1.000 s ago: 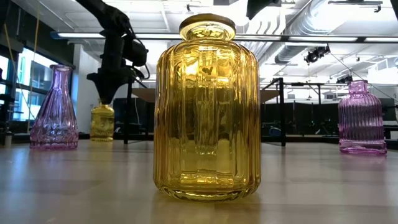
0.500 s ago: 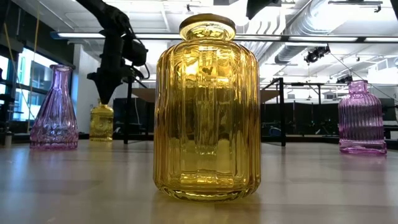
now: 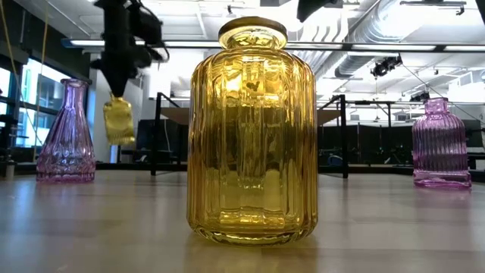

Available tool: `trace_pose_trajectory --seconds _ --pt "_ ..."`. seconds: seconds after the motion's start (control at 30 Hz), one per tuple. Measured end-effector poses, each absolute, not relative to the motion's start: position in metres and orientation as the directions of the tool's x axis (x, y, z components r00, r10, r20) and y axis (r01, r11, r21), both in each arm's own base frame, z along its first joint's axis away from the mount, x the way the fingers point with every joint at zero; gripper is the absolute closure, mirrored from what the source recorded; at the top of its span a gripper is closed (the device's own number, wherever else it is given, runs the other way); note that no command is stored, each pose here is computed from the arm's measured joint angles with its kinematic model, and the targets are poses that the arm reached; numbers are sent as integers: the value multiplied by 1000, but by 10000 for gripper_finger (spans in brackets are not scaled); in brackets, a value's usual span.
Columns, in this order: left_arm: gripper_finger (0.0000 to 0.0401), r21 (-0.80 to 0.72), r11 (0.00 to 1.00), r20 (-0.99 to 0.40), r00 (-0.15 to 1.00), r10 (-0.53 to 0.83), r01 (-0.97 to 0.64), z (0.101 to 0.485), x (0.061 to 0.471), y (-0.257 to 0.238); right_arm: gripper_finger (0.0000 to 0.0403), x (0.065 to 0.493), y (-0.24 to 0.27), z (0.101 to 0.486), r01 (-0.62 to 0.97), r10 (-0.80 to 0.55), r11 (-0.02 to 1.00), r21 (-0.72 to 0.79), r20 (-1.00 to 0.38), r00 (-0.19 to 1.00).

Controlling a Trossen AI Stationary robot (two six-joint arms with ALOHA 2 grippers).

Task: Sort vases onto shelf
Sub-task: Put the top yellow vase on the shelf

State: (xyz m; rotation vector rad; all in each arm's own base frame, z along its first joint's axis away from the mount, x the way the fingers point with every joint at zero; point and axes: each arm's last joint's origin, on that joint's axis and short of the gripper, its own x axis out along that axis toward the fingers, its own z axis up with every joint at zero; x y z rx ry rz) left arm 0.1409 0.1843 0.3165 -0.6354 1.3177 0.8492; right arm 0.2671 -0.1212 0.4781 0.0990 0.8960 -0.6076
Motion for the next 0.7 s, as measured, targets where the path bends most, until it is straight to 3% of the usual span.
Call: trace_pose_trajectory --seconds 0.37,0.7 --pt "382 -1 514 -911 212 352 -858 388 119 156 304 267 -121 478 566 -456 813 -136 -754 473" --pt "383 -46 527 -779 361 513 -849 436 125 161 304 267 -121 478 567 -456 813 -136 -754 473"
